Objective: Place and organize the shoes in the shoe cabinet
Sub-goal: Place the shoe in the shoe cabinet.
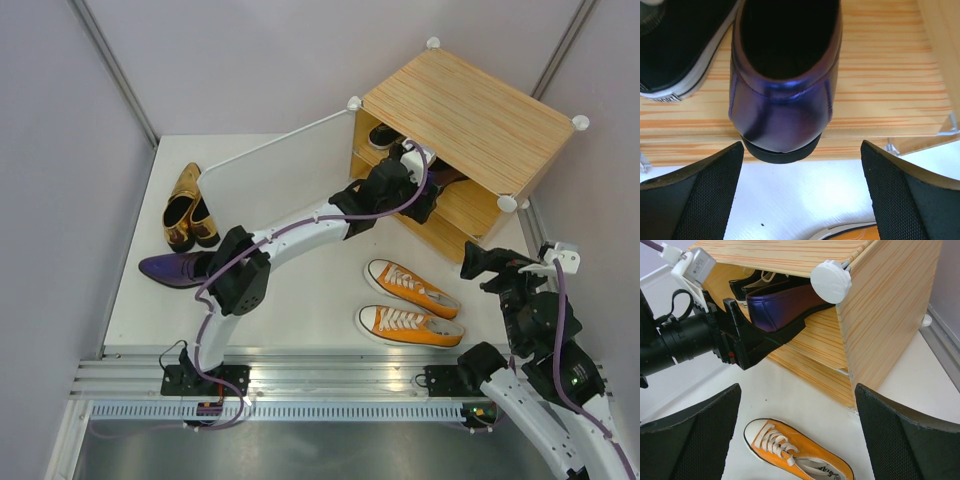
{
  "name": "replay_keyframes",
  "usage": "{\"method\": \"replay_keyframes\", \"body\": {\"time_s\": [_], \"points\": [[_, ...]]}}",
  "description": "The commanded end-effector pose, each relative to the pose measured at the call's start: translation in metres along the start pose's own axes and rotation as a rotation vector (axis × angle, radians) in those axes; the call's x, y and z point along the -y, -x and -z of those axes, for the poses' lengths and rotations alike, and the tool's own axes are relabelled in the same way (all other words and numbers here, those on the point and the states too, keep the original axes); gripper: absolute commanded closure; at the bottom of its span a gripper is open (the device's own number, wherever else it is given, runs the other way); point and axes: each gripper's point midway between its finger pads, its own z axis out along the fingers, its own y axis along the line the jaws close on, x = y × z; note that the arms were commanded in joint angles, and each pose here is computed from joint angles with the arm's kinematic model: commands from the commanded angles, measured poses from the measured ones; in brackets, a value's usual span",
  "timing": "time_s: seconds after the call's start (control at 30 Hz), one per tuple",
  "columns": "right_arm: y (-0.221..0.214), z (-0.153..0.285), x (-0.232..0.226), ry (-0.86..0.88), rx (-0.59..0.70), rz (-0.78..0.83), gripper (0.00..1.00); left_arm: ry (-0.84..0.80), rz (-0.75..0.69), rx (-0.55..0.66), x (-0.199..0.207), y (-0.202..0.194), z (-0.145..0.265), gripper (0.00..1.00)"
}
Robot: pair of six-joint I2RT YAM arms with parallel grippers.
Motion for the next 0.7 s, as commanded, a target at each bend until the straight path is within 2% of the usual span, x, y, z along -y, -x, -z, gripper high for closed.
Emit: {"method": "replay_keyframes", "body": {"time_s": [0.0, 0.37, 0.67], "points": [[0.003, -0.002, 0.001, -0.017, 0.004, 0.015, 0.02, -0.009, -0.045, 0.036, -0.006, 0.006, -0.01, 0.0], [-0.002, -0.006, 0.004, -0.048, -0.022, 0.03, 0.02, -0.043, -0.062, 0.09, -0.01, 0.014, -0.021, 0.0], [-0.006, -0.009, 0.006, -0.073, -0.04, 0.044, 0.02, -0.1, -0.07, 0.087, -0.001, 0.005, -0.034, 0.09]]}}
